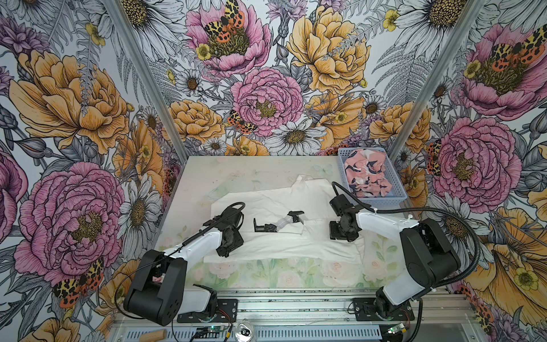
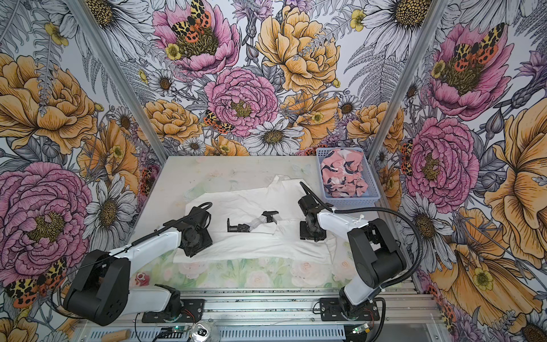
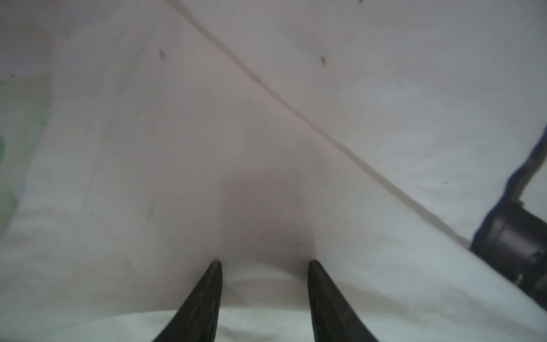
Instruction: Fold and stack the mixed laundry pile
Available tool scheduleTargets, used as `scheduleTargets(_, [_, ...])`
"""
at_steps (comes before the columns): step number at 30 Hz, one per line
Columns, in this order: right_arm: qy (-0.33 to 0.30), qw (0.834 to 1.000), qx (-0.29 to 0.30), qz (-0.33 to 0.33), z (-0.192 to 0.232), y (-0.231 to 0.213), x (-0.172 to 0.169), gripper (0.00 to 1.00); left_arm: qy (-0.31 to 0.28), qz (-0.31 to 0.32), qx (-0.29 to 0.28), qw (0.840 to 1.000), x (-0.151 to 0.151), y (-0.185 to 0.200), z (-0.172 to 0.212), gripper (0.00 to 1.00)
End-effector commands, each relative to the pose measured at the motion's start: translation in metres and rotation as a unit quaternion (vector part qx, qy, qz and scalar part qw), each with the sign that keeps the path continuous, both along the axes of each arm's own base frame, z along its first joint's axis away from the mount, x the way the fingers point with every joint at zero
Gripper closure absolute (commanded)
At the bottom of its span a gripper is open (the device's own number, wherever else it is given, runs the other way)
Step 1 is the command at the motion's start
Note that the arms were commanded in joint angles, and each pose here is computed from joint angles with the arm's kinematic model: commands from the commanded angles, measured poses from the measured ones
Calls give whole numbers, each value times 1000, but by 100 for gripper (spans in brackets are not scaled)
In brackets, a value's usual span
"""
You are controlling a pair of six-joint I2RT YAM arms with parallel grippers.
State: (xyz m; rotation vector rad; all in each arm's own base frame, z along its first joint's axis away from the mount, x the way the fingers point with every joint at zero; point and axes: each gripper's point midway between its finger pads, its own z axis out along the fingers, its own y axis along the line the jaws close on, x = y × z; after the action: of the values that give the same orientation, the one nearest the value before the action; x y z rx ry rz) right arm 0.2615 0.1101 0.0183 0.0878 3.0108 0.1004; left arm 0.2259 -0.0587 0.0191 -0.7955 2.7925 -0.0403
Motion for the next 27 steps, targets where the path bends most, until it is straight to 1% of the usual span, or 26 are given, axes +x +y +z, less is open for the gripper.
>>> scheduleTargets(1, [87, 996, -25, -19, -17, -18, -54, 47, 122, 17, -23, 992, -64, -5, -22, 52])
scheduleTargets(4, [75, 997, -23, -17, -12, -19, -53, 47, 117, 18, -27, 993, -66, -8, -20, 52])
scheduleTargets(7, [43, 999, -15, -8, 8, -13, -35, 47, 86, 17, -35, 996, -50, -13, -5, 52])
scheduleTargets(8, [31, 999, -11, -5, 17, -10, -26, 46, 70, 15, -36, 997, -41, -14, 5, 52])
scheduleTargets(12, [-24, 1000, -7, 18, 52, 4, 19, 46, -21, -8, -24, 999, 16, -20, 55, 51])
scheduleTargets(14, [-43, 999, -8, 29, 60, 12, 44, 46, -43, -22, -14, 999, 43, -18, 66, 50])
scheduleTargets(18, [-87, 995, -3, 50, 66, 32, 98, 46, -79, -37, -14, 996, 97, -10, 65, 50])
scheduleTargets(21, [-109, 993, 3, 53, 62, 43, 130, 46, -90, -37, -13, 995, 125, -2, 51, 51])
scheduleTargets(24, [-114, 992, 10, 56, 52, 51, 149, 47, -89, -38, -16, 995, 139, 1, 36, 51])
scheduleTargets(27, [-105, 993, 8, 59, 33, 53, 156, 47, -64, -35, -16, 997, 135, 4, 15, 51])
